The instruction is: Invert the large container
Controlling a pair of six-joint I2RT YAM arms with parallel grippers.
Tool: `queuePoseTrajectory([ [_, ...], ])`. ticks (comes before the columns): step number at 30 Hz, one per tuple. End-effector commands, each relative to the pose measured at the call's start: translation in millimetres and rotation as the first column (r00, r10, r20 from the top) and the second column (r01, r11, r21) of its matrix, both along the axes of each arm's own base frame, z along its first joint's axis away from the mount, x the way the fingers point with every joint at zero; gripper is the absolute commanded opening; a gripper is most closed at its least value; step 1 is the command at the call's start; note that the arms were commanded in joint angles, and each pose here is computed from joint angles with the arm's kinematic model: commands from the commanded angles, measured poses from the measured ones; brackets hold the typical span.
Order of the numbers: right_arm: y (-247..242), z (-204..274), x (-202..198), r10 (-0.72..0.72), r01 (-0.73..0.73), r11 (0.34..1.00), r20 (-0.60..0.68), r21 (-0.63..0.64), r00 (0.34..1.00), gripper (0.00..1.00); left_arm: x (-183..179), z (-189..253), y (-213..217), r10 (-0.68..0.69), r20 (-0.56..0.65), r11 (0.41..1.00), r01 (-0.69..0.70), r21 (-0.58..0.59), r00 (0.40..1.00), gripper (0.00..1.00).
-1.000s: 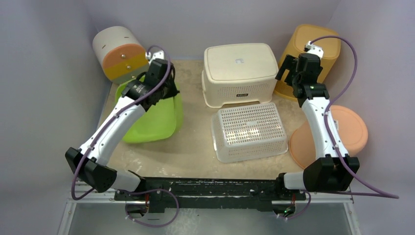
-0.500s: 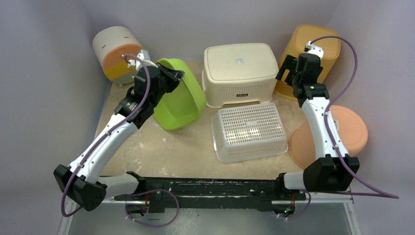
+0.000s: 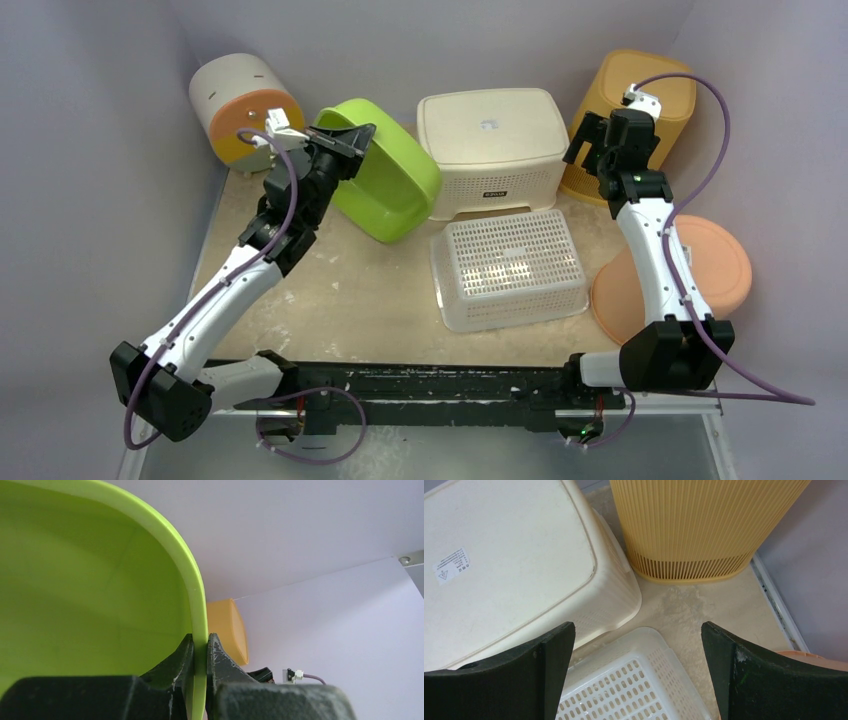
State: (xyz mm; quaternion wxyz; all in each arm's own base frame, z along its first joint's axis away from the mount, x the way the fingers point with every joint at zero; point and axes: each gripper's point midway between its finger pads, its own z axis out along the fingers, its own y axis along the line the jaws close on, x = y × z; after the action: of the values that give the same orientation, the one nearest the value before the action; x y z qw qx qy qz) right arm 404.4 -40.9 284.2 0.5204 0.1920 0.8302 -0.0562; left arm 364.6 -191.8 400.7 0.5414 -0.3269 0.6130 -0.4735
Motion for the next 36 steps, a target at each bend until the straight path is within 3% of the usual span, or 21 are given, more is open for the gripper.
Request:
queuePoseTrajectory([
  [1, -5, 23, 6, -0.024, 0.025, 1.000, 0.065, -0.007, 0.998, 0.97, -12, 78, 14, 0.044, 0.269, 0.998, -0.031, -0.052, 0.962, 0.00],
  [15, -6, 22, 10, -0.027, 0.027, 1.000, 0.061, -0.012, 0.998, 0.97, -26, -121, 63, 0.160, -0.067, 0.983, -0.165, -0.077, 0.985, 0.00],
  [26, -3, 18, 18, -0.012, 0.013, 1.000, 0.055, -0.005, 0.998, 0.97, -56, -169, 108, 0.273, -0.205, 0.962, -0.266, 0.063, 0.940, 0.00],
  [36, -3, 15, 15, -0.015, 0.015, 1.000, 0.056, 0.001, 0.998, 0.97, -80, -227, 136, 0.407, -0.439, 0.913, -0.352, 0.204, 0.801, 0.00],
])
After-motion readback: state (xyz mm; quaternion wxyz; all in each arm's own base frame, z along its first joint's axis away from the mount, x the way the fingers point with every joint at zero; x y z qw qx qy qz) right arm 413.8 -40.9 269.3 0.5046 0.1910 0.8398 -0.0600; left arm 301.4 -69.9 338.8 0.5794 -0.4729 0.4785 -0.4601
